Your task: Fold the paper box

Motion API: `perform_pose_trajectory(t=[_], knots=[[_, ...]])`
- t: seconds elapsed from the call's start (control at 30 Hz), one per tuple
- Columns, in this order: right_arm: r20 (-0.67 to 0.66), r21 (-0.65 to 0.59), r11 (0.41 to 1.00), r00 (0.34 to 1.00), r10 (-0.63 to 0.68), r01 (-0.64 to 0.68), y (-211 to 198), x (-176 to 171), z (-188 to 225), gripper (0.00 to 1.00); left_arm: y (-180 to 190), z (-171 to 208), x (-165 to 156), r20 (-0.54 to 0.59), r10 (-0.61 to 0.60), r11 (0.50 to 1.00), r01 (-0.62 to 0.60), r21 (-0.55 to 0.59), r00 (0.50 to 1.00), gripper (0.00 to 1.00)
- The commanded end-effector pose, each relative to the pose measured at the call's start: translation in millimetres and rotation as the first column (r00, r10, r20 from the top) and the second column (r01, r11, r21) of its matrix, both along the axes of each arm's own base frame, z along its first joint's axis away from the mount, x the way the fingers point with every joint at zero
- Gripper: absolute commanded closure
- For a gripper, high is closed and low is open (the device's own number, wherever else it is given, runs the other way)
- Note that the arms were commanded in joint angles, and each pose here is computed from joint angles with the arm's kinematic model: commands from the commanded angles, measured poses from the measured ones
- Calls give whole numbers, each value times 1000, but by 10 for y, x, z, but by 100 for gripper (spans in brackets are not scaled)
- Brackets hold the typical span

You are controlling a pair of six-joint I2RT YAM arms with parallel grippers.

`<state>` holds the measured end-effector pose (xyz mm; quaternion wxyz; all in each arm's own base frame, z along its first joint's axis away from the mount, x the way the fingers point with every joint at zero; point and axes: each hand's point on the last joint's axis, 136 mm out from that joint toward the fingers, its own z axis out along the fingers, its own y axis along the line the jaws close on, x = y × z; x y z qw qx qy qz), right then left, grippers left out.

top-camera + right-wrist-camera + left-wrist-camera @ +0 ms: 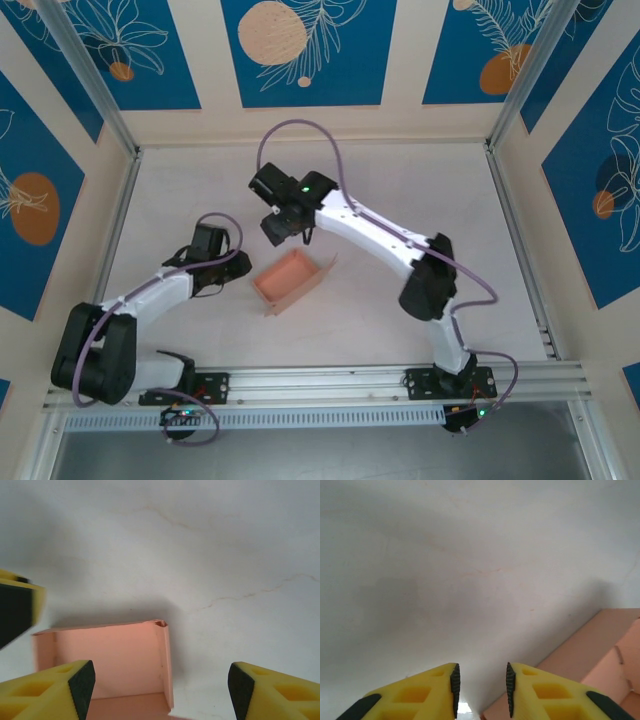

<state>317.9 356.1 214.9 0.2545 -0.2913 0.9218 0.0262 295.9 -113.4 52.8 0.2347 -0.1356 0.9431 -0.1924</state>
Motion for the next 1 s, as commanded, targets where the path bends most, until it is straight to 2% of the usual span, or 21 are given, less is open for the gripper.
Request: perform_pose_trajectory(t=[0.0, 0.17, 0.37, 0.43, 0.5, 0.7, 0.97], knots=[[45, 90, 987, 989, -140, 135, -430, -203, 470, 27, -23, -107, -24, -27, -35, 999, 35, -6, 999, 72], [38, 178, 927, 939, -341, 329, -1080, -535, 549, 26, -67, -202, -135, -64, -54, 998, 54, -14, 996, 77], [-97, 213, 756, 783, -614, 619, -1973, -930, 86, 26, -306, -308, -356, -99, -98, 994, 94, -50, 990, 79], [-177, 224, 707, 742, -647, 671, -2138, -1053, -98, 26, -429, -313, -442, -101, -120, 991, 113, -66, 988, 79], [-238, 229, 682, 719, -653, 695, -2205, -1144, -269, 27, -545, -301, -529, -96, -135, 989, 128, -77, 986, 80], [-353, 218, 644, 674, -649, 733, -2280, -1259, -694, 27, -911, -253, -765, -73, -173, 976, 161, -144, 982, 80], [-394, 245, 666, 700, -596, 705, -2179, -883, -895, 27, -1588, -239, -816, -18, -248, 943, 237, -233, 969, 80]])
